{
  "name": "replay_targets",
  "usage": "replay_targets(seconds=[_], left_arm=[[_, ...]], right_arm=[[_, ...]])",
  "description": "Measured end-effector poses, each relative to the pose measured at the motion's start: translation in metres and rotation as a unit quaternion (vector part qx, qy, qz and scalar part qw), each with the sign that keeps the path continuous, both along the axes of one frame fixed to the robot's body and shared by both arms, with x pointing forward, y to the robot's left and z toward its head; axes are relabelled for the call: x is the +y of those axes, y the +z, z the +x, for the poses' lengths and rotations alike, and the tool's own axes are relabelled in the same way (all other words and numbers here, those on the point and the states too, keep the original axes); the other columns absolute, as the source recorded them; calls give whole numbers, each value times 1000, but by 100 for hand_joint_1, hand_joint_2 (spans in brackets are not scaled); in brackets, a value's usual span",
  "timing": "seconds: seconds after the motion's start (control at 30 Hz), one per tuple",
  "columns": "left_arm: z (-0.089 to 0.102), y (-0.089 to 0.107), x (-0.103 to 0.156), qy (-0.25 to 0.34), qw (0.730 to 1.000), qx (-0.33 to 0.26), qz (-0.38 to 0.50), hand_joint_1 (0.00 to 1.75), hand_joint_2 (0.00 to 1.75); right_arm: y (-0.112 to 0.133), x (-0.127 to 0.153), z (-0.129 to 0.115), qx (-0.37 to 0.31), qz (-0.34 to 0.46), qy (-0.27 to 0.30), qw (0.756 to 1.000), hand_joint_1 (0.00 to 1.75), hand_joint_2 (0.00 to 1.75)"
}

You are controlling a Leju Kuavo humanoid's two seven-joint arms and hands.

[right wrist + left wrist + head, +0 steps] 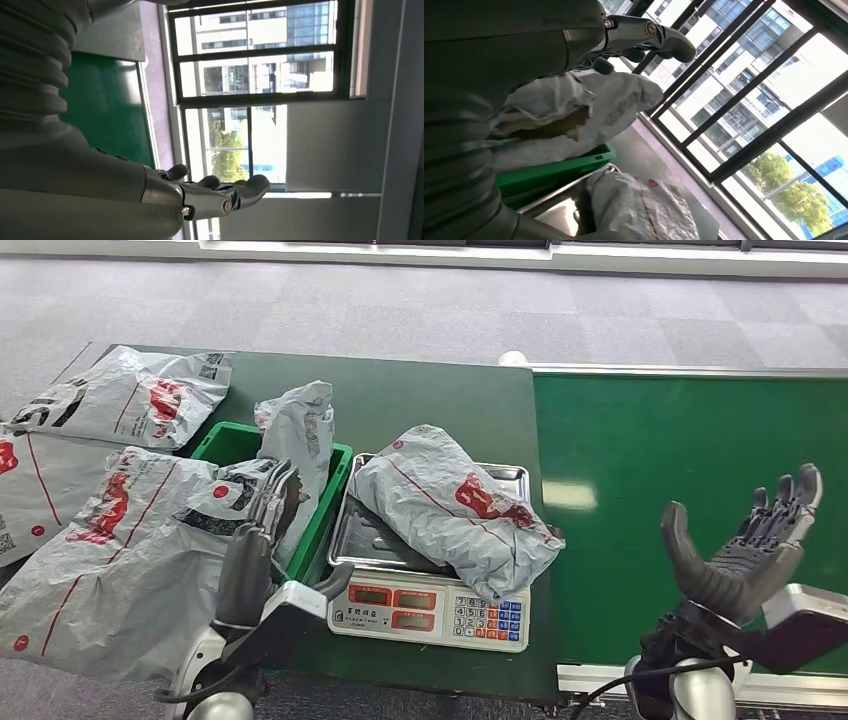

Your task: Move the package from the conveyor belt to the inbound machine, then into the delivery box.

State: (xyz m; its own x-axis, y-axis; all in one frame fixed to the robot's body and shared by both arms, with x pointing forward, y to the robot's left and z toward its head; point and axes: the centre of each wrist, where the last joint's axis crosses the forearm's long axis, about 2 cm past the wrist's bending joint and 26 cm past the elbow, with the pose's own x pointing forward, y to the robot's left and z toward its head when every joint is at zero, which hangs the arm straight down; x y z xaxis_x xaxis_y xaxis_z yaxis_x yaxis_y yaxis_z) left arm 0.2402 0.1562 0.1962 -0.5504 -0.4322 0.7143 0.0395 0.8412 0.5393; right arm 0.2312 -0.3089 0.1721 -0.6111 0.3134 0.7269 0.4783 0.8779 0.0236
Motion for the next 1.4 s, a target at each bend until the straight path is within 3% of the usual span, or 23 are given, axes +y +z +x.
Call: replay_targets(seconds=[0.1, 0.2, 0.53, 0.73, 0.9, 1.07, 1.27, 1.3, 1.4], left_arm=[[34, 13, -28, -15, 999, -19, 49, 0, 175], [51, 19, -44, -29, 997, -28, 71, 0, 175], [74, 22, -69, -56, 991, -15, 124, 0, 175], [91, 21, -102, -86, 979, 20, 183, 0, 175], [94, -3, -129, -110, 948, 84, 286, 0, 175], [90, -36, -139, -121, 909, 136, 375, 0, 175], [94, -44, -138, -119, 890, 158, 411, 0, 175], [95, -44, -138, -116, 888, 162, 415, 14, 175], [96, -46, -138, -102, 879, 173, 432, 145, 175]], right_arm=[[-9, 1, -21, 9, 18, 5, 1000, 0, 175], [-16, 2, -33, 18, 22, 2, 1000, 0, 175], [-22, 5, -45, 32, 34, 0, 999, 0, 175], [-26, 29, -35, 24, 28, 31, 999, 0, 175], [-26, 64, -27, 19, 34, 87, 995, 0, 175], [-22, 87, -23, 13, 35, 133, 990, 0, 175], [-20, 95, -22, 14, 29, 157, 987, 0, 175], [-20, 96, -22, 15, 26, 162, 986, 0, 175], [-19, 97, -22, 17, 17, 174, 984, 0, 175]])
